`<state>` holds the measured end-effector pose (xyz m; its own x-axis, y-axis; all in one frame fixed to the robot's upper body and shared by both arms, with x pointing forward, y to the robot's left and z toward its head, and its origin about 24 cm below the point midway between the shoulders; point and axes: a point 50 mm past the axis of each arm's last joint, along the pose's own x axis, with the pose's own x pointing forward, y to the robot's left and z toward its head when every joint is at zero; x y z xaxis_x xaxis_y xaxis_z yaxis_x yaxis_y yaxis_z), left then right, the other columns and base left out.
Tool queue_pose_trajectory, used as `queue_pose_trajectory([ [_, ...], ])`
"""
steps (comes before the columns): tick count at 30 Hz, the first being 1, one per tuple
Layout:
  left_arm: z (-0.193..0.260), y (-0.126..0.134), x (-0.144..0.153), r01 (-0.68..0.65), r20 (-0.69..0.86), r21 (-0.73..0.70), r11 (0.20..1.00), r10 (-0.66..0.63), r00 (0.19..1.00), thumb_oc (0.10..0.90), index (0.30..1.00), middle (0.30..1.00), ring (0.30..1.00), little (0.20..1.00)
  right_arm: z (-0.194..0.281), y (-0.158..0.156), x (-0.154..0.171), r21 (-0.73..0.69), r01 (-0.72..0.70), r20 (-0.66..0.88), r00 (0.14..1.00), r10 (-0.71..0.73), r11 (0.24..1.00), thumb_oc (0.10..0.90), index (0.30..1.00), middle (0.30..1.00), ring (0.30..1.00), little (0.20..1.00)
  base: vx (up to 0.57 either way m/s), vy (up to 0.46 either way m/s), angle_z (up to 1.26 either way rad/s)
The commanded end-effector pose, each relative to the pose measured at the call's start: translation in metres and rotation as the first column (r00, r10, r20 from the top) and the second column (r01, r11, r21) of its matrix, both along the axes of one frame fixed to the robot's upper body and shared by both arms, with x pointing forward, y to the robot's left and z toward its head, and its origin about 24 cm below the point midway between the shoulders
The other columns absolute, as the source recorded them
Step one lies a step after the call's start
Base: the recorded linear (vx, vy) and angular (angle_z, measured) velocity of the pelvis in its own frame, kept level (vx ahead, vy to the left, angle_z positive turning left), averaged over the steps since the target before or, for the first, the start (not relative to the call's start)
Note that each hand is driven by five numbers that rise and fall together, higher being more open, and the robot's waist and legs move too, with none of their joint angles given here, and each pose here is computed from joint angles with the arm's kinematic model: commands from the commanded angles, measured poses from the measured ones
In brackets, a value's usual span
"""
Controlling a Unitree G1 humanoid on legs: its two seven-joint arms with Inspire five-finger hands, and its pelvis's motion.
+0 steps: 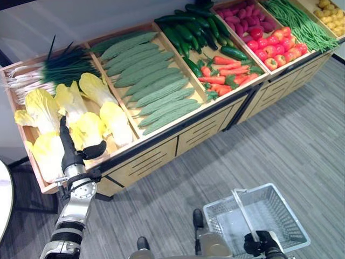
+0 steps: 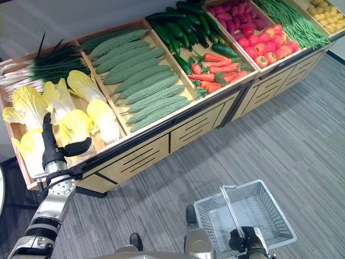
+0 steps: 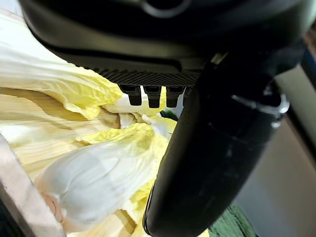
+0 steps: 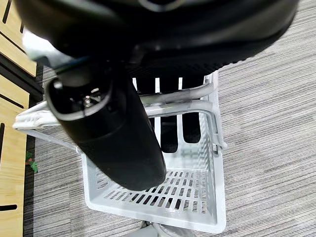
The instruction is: Get the vegetables into the basket
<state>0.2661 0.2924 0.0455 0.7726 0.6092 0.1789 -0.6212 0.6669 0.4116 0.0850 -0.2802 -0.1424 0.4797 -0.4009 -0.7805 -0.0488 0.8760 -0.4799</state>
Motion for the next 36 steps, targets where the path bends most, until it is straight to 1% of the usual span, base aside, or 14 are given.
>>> queue_pose_trajectory([
  [1,0.060,0.014,0.022,-0.082,0.236,0.116,0.990,0.052,0.970,0.900,1.000,1.000,1.000,1.000,0.003,0.002,0.013,-0.032,-0.090,0.029,0.995,0.091,0.995,0.400,0.300,0.300,0.300,0.300,0.00,0.000,0.00],
  [4,0.056,0.015,0.021,-0.115,0.233,0.095,0.989,0.090,0.968,0.900,1.000,1.000,1.000,1.000,0.003,0.003,0.013,-0.037,-0.098,0.027,0.995,0.099,0.995,0.400,0.300,0.300,0.300,0.300,0.00,0.000,0.00],
  [6,0.053,0.015,0.020,-0.113,0.215,0.095,0.989,0.091,0.972,0.900,1.000,1.000,1.000,1.000,0.003,0.003,0.012,-0.039,-0.100,0.025,0.995,0.101,0.994,0.400,0.300,0.300,0.300,0.300,0.01,-0.010,-0.02],
  [8,0.041,0.015,0.018,-0.139,0.184,0.046,0.989,0.128,0.974,0.900,1.000,1.000,1.000,1.000,0.003,0.002,0.011,-0.048,-0.109,0.014,0.994,0.109,0.993,0.400,0.300,0.300,0.300,0.300,0.00,0.000,0.00],
  [13,0.030,0.012,0.020,-0.154,0.148,-0.006,0.988,0.153,0.977,0.900,1.000,1.000,1.000,1.000,0.003,0.003,0.012,-0.048,-0.122,0.007,0.992,0.123,0.991,0.400,0.300,0.300,0.300,0.300,0.00,-0.006,-0.04],
  [20,0.017,0.008,0.025,-0.138,0.077,-0.049,0.989,0.141,0.987,0.900,1.000,1.000,1.000,1.000,0.005,0.002,0.018,-0.058,-0.134,0.014,0.991,0.135,0.989,0.400,0.300,0.300,0.300,0.300,0.00,-0.006,-0.06],
  [28,0.020,0.005,0.035,-0.125,0.064,-0.090,0.988,0.131,0.989,0.900,1.000,1.000,1.000,1.000,0.007,0.000,0.023,-0.065,-0.147,0.018,0.989,0.149,0.987,0.400,0.300,0.300,0.300,0.300,-0.01,0.001,-0.04],
  [30,0.020,0.002,0.044,-0.115,0.069,-0.200,0.973,0.131,0.989,0.900,1.000,1.000,1.000,1.000,0.008,-0.002,0.027,-0.072,-0.157,0.015,0.987,0.158,0.985,0.400,0.300,0.300,0.300,0.300,0.00,0.001,-0.04],
  [32,0.025,0.001,0.048,-0.095,0.073,-0.202,0.975,0.112,0.991,0.900,1.000,1.000,1.000,1.000,0.009,-0.003,0.029,-0.076,-0.158,0.013,0.987,0.159,0.985,0.400,0.300,0.300,0.300,0.300,0.00,0.000,0.00],
  [35,0.021,0.004,0.050,-0.111,0.041,-0.210,0.971,0.122,0.992,0.900,1.000,1.000,1.000,1.000,0.010,-0.003,0.032,-0.077,-0.168,0.019,0.985,0.170,0.983,0.400,0.300,0.300,0.300,0.300,0.00,0.000,0.00],
  [36,0.014,0.006,0.052,-0.131,-0.006,-0.254,0.958,0.134,0.991,0.900,1.000,1.000,1.000,1.000,0.012,-0.003,0.038,-0.079,-0.181,0.027,0.983,0.184,0.980,0.400,0.300,0.300,0.300,0.300,0.00,0.000,0.00],
])
